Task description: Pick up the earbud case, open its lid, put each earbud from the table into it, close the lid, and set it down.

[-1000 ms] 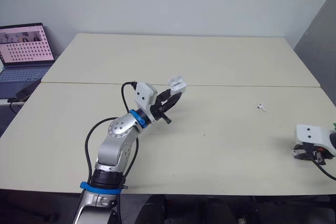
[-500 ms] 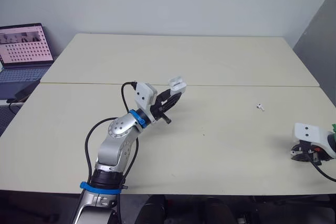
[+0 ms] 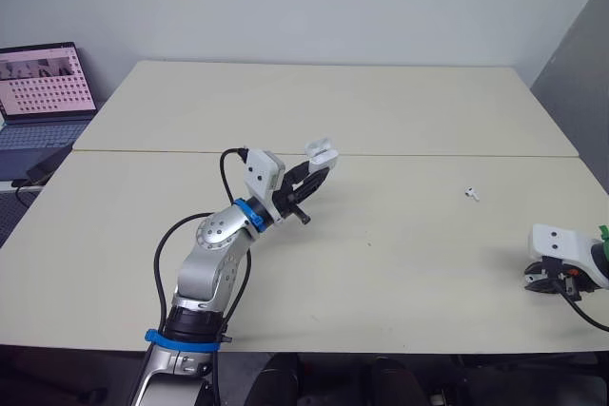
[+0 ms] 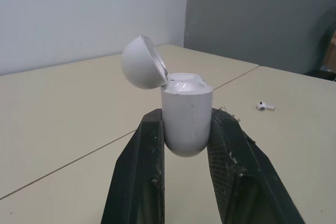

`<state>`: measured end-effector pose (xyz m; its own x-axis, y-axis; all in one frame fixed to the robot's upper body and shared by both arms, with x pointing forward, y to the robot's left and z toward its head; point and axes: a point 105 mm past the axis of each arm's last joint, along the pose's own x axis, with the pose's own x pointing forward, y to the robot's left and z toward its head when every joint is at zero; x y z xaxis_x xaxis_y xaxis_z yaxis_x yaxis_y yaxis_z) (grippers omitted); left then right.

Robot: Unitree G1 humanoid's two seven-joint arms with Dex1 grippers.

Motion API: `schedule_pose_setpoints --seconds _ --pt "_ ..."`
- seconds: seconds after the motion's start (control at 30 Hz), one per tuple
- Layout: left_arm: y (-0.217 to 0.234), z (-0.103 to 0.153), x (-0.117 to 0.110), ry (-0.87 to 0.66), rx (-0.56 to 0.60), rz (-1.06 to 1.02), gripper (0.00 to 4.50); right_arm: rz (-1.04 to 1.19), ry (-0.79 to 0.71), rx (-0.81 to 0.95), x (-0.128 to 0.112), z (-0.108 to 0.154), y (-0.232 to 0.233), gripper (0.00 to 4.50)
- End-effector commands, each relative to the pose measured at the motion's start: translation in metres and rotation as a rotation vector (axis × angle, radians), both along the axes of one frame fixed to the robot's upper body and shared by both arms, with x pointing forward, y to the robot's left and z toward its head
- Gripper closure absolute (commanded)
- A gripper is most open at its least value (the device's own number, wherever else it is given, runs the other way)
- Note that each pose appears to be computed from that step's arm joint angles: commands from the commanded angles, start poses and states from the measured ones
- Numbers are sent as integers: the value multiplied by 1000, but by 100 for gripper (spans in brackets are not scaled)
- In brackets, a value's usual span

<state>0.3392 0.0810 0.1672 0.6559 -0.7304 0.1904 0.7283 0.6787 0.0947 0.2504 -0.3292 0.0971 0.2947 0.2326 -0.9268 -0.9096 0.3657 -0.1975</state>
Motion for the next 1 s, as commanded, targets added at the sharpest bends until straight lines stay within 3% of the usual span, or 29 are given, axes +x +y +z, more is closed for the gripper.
schedule_pose_setpoints --seconds 0.03,0.33,0.5,0.67,0.8,1.0 --pt "-3 15 -2 -57 -9 -10 375 -15 5 -50 -1 0 -11 312" --pt "-2 16 -2 -59 -11 -6 375 -6 0 -33 2 -1 -7 312" --pt "-3 16 -2 -60 -11 -7 375 2 -5 5 2 0 1 412" --pt "-3 15 -3 -59 -9 -13 375 43 1 79 0 6 22 412" --pt "-8 15 -4 -66 -20 -34 375 39 -223 492 38 62 113 412" --pt "-14 17 0 -90 -34 -42 375 -154 -437 1057 74 153 198 412"
